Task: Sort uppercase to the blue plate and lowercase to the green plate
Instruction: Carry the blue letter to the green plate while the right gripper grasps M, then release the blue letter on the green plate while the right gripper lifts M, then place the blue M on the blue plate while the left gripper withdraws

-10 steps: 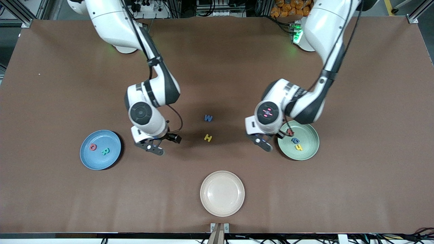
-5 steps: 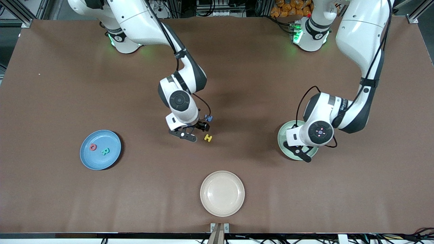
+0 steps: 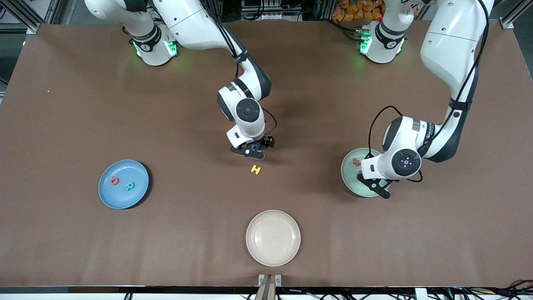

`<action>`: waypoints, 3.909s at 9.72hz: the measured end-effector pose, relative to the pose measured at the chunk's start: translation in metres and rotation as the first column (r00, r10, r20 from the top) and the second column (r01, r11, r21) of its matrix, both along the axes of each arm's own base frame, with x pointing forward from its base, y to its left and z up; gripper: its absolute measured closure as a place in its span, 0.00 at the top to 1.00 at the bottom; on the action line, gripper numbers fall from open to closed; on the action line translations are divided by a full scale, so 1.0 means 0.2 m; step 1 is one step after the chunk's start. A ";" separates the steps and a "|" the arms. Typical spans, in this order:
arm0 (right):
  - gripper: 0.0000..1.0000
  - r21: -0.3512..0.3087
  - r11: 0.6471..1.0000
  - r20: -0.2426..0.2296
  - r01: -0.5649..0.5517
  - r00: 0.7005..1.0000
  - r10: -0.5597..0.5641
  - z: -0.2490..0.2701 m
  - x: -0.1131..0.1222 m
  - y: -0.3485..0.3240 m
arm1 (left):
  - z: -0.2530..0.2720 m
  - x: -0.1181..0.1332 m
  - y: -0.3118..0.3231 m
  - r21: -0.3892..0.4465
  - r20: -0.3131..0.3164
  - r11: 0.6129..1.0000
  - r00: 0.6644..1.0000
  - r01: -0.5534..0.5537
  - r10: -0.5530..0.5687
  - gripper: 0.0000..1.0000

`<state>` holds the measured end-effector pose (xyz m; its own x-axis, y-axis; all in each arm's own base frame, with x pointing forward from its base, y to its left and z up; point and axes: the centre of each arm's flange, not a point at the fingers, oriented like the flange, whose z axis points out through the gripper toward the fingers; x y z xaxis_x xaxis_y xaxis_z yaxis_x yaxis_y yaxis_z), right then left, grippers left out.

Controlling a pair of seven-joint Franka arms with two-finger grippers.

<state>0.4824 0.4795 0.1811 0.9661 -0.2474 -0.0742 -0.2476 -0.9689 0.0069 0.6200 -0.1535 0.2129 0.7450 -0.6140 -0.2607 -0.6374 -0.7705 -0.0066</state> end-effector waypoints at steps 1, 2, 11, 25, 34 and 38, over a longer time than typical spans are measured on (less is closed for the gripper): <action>1.00 0.001 1.000 0.001 -0.001 1.000 0.001 0.00 0.00 0.00 | 0.04 0.01 0.00 -0.004 0.011 1.000 1.000 -0.002 0.002 0.85; 1.00 0.001 1.000 0.003 0.000 1.000 0.000 -0.01 0.00 0.00 | 0.10 0.02 -0.01 -0.020 0.029 1.000 0.999 -0.022 0.022 0.99; 0.56 0.016 1.000 0.027 0.004 1.000 -0.004 -0.01 0.02 0.00 | 0.58 0.08 0.05 -0.098 0.130 0.930 0.922 -0.354 0.364 1.00; 0.42 -0.072 0.994 0.079 -0.087 0.993 0.092 0.41 0.92 -1.68 | 0.86 0.05 0.13 -0.090 0.153 0.903 0.890 -0.421 0.430 1.00; 0.84 -0.069 0.959 -0.019 -0.276 0.961 0.275 0.42 0.95 -2.31 | 1.24 0.19 0.40 -0.160 0.244 0.824 0.787 -0.543 0.566 1.00; 1.00 -0.016 0.994 0.030 -0.112 0.993 0.113 0.45 0.95 -1.65 | 1.73 0.06 0.44 -0.133 0.220 0.754 0.722 -0.643 0.656 1.00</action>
